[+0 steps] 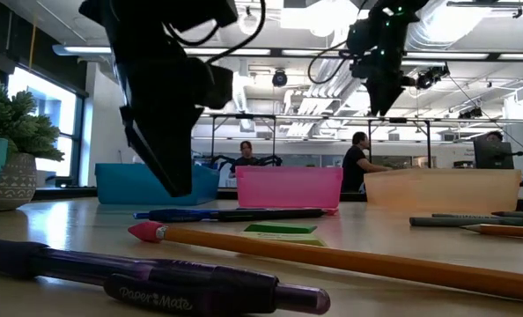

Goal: Sort crayons/erasers/pens/pencils in bins
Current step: Put the blue pen into the blue bin

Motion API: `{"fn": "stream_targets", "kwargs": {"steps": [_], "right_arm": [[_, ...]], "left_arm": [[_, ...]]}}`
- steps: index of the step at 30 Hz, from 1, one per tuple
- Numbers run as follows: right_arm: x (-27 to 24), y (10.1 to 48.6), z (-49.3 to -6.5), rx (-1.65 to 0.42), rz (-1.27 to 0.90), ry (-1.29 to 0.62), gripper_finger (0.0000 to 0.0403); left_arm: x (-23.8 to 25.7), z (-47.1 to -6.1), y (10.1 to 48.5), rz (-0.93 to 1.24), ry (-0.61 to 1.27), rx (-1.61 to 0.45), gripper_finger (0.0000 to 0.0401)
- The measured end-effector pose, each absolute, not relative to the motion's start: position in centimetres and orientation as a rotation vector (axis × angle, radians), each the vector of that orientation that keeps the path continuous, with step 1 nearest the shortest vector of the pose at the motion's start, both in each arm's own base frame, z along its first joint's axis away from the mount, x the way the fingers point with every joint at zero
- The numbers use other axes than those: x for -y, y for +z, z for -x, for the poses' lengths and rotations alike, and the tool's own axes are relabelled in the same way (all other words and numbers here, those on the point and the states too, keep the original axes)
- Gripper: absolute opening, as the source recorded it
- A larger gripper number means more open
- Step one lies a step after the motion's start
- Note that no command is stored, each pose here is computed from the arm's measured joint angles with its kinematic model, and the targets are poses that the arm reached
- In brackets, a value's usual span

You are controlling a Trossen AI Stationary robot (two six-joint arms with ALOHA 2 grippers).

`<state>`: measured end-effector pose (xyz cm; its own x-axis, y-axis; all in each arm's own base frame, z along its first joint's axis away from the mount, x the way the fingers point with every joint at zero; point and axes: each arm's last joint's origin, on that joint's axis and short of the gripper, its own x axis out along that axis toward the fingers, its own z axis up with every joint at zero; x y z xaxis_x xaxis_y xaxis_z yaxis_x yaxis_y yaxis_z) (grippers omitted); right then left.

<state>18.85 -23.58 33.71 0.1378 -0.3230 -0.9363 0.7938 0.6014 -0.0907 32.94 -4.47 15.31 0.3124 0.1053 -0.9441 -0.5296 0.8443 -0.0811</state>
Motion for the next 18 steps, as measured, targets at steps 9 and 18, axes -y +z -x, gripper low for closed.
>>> {"fn": "stream_targets", "kwargs": {"steps": [9, 18], "right_arm": [[22.6, 35.0, -18.0, -1.131, -0.491, -0.879, 0.0145], [22.0, 35.7, -17.6, -1.117, -0.484, -0.882, 0.0145]], "left_arm": [[4.6, -33.4, 13.2, 0.373, 0.444, -1.225, 0.0215], [5.3, -33.5, 12.7, 0.307, 0.481, -1.210, 0.0175]]}}
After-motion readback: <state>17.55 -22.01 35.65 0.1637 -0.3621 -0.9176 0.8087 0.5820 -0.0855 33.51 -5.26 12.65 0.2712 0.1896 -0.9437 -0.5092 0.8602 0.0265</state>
